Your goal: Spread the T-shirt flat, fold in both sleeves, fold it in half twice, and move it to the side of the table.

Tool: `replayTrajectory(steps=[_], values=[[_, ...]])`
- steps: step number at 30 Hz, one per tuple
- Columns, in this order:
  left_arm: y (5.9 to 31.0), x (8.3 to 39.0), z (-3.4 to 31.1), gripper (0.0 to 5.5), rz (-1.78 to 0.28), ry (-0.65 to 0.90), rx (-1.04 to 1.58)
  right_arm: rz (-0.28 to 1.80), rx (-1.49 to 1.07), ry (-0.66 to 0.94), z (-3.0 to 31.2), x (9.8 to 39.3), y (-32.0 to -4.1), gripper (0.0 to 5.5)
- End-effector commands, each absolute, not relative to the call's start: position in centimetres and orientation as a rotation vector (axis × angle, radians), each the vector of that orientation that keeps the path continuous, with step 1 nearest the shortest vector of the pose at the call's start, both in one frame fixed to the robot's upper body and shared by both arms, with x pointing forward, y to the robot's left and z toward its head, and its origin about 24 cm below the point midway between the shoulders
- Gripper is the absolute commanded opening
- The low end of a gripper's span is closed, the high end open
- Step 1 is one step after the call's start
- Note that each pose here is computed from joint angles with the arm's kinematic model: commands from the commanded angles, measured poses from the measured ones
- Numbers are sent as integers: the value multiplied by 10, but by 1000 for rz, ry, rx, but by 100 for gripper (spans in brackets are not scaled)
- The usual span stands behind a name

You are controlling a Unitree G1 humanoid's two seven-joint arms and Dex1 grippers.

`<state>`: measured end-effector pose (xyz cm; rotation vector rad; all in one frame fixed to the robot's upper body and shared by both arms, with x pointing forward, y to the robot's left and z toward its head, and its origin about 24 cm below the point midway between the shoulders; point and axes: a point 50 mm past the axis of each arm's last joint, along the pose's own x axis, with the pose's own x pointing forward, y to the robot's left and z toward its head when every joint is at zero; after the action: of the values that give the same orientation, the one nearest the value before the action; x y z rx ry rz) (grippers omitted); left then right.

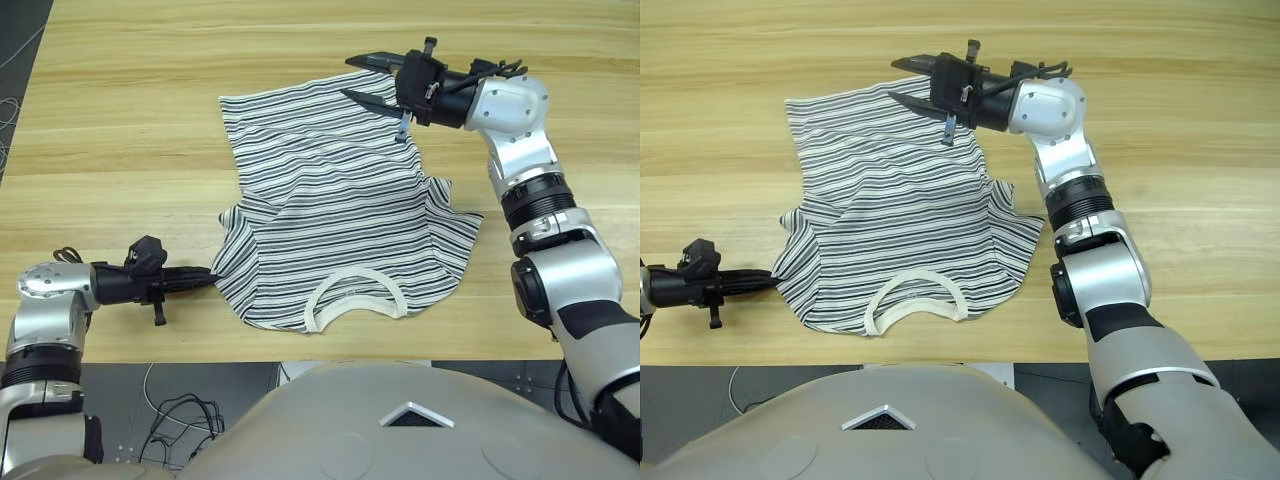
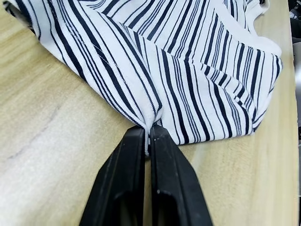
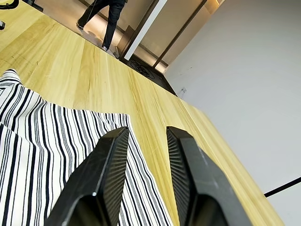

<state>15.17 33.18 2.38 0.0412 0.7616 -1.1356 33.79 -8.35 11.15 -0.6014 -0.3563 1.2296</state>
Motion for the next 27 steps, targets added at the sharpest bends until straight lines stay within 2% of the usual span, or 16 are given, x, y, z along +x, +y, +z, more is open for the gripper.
replayTrajectory(steps=[1, 13, 22, 27], values=[[335, 150, 36, 13, -1176, 754, 71, 1240, -612, -356, 110, 337, -81, 151], [332, 156, 58, 13, -1205, 628, 77, 1266, -617, -335, 104, 334, -79, 151], [294, 163, 80, 13, -1356, 504, 94, 1278, -612, -337, 103, 332, -76, 151], [271, 183, 81, 13, -1389, 466, 93, 1282, -608, -331, 101, 332, -75, 151]])
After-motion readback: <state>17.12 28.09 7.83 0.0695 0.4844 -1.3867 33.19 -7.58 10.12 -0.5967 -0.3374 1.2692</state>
